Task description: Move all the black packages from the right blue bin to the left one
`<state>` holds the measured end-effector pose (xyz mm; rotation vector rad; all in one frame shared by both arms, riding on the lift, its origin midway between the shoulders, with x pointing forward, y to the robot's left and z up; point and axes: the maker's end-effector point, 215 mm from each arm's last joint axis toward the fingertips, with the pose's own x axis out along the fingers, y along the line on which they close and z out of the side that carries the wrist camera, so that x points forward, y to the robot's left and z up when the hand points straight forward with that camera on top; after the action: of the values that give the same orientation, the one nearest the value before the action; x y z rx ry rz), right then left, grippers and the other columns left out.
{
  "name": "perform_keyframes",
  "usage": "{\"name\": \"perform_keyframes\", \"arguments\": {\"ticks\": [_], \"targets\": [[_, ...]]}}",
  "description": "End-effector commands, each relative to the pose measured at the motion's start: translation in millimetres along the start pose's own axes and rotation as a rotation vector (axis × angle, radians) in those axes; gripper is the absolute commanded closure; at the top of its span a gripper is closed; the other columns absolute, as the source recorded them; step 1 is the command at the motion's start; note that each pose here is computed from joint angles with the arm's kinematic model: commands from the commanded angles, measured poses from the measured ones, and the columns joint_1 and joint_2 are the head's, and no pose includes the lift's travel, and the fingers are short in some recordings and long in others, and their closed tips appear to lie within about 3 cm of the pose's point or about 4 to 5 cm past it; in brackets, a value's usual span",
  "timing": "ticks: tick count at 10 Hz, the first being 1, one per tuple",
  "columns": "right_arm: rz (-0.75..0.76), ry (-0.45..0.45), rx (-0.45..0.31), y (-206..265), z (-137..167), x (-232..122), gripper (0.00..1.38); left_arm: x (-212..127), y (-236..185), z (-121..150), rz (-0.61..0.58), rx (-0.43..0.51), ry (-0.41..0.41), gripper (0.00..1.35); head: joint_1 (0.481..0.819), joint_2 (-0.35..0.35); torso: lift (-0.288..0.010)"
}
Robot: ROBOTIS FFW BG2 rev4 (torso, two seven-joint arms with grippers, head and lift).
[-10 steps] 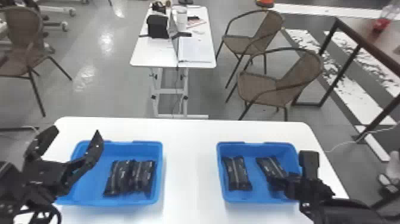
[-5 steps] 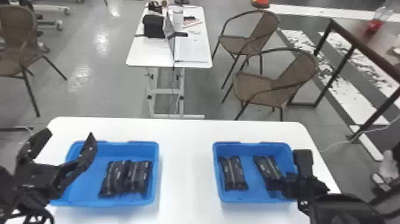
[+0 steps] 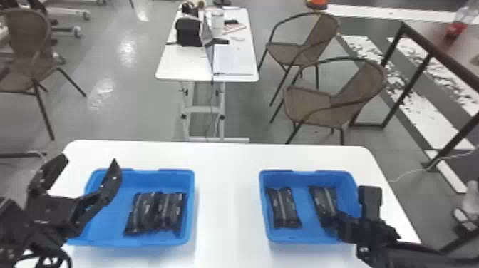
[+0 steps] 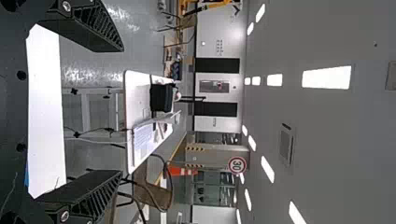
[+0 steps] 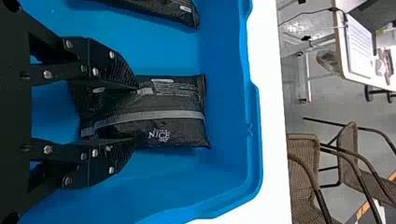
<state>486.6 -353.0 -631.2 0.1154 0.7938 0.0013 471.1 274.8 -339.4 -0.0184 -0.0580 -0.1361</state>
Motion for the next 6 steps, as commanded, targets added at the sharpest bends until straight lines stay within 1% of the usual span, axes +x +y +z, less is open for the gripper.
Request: {"name": "perform_keyframes", "arguments": {"ticks": [1,3,6], "targets": [[0.002,-0.065,0.069,7.5,3.1,-8.0,1.29,0.4,-1.3,-1.5,0.001,-0.008,-0.002,0.09,0.695,-0.092,0.000],[0.024,-0.168,0.106,25.8,29.1,-25.4,1.27,1.2,-2.0,-1.3,-0.001,-0.012,-0.007,0.09,0.695,-0.084,0.000],[0.055,-0.340,0.078,54.9,89.2,-66.5,1.27,3.2,-4.0,0.6,-0.004,-0.012,-0.013,0.09,0.695,-0.058,0.000]]}}
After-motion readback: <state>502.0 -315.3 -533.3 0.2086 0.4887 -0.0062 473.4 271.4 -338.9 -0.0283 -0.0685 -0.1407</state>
